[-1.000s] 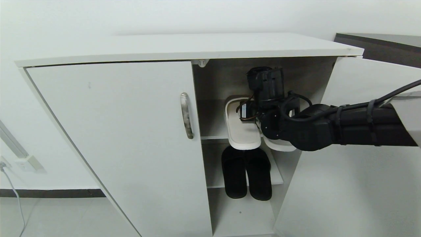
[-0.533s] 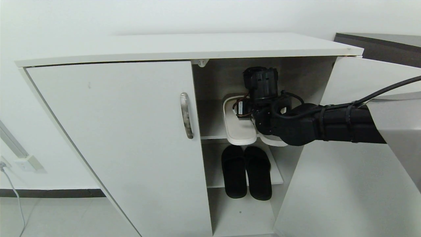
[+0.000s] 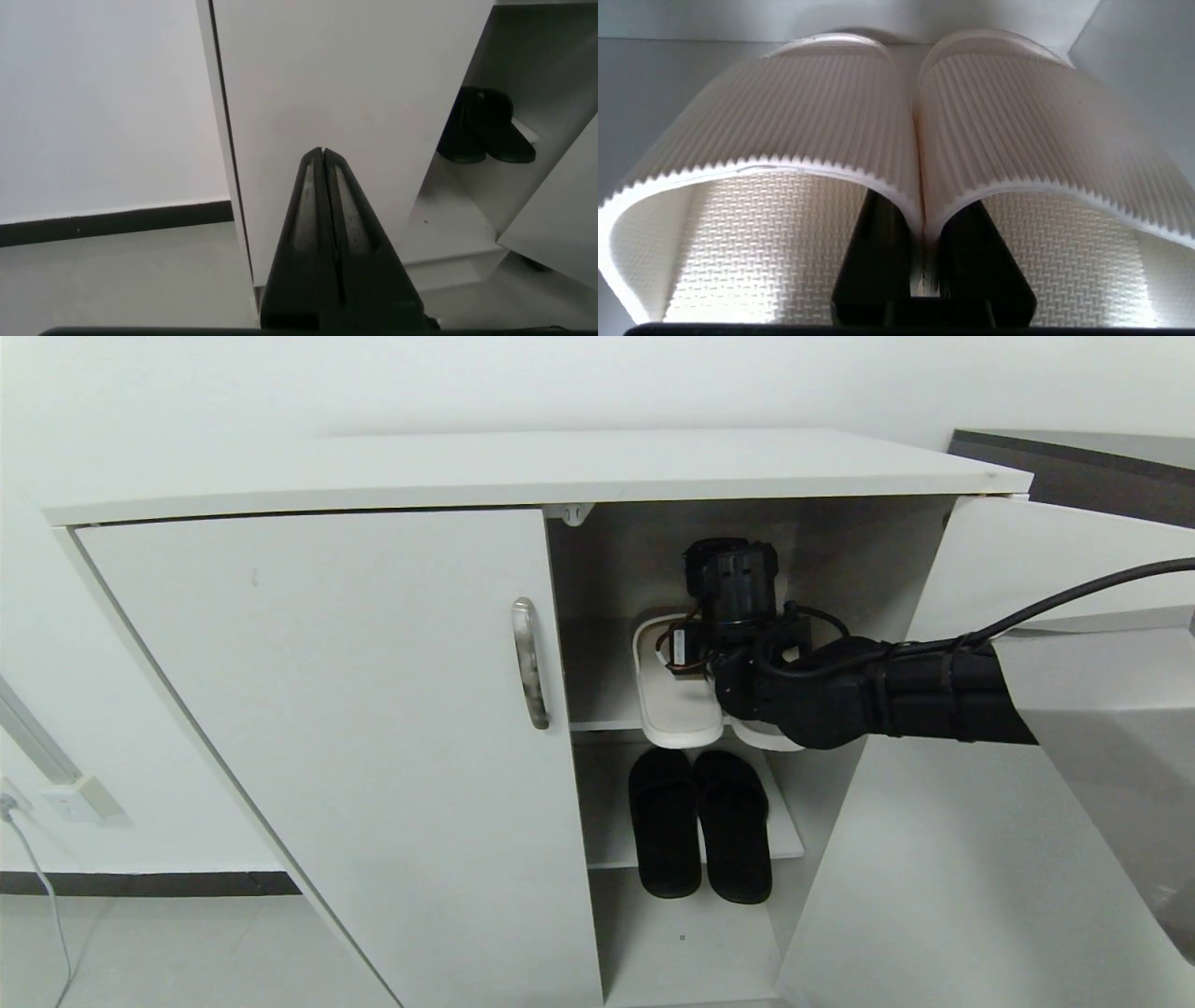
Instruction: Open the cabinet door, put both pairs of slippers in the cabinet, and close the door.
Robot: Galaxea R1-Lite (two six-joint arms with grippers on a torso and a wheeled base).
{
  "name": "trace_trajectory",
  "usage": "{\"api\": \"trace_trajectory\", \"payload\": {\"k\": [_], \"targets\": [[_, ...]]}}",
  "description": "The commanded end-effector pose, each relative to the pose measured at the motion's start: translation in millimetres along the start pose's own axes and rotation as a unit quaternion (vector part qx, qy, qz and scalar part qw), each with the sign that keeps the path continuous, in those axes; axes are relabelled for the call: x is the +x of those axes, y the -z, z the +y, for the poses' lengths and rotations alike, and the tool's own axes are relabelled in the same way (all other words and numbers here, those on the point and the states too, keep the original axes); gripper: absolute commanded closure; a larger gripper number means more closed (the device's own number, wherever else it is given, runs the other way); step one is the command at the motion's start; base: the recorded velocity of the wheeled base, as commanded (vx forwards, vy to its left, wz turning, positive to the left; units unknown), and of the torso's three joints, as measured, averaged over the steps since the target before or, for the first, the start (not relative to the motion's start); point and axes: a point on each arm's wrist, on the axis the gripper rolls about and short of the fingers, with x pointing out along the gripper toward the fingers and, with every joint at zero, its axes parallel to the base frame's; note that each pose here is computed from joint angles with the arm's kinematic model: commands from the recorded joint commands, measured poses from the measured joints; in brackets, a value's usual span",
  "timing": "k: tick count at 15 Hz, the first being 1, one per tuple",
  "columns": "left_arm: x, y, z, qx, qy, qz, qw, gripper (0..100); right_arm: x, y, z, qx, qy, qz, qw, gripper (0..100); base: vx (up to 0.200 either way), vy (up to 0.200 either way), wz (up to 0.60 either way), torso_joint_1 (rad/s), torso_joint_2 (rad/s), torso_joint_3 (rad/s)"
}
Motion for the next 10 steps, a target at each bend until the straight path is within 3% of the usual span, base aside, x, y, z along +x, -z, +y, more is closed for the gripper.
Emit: {"api": "trace_trajectory", "payload": {"k": [1, 2, 10], "targets": [[0.0, 0.1, 0.0, -0.001, 0.001, 0.0, 1.0, 100, 2.9, 4.0, 0.7, -0.002, 0.002, 0.003, 1.0, 100, 0.0, 0.0, 0.0, 0.0, 0.0, 0.0], [0.0, 0.1, 0.0, -0.001, 0.0, 0.0, 1.0, 100, 2.5, 4.1, 1.3, -0.002, 0.001, 0.003, 1.0, 0, 0.0, 0.0, 0.0, 0.0, 0.0, 0.0], [-0.1, -0.4, 0.0, -0.002, 0.001, -0.001, 1.0, 100, -16.6, 1.3, -1.0, -0.012, -0.007, 0.013, 1.0, 0, 0.0, 0.0, 0.0, 0.0, 0.0, 0.0]]}}
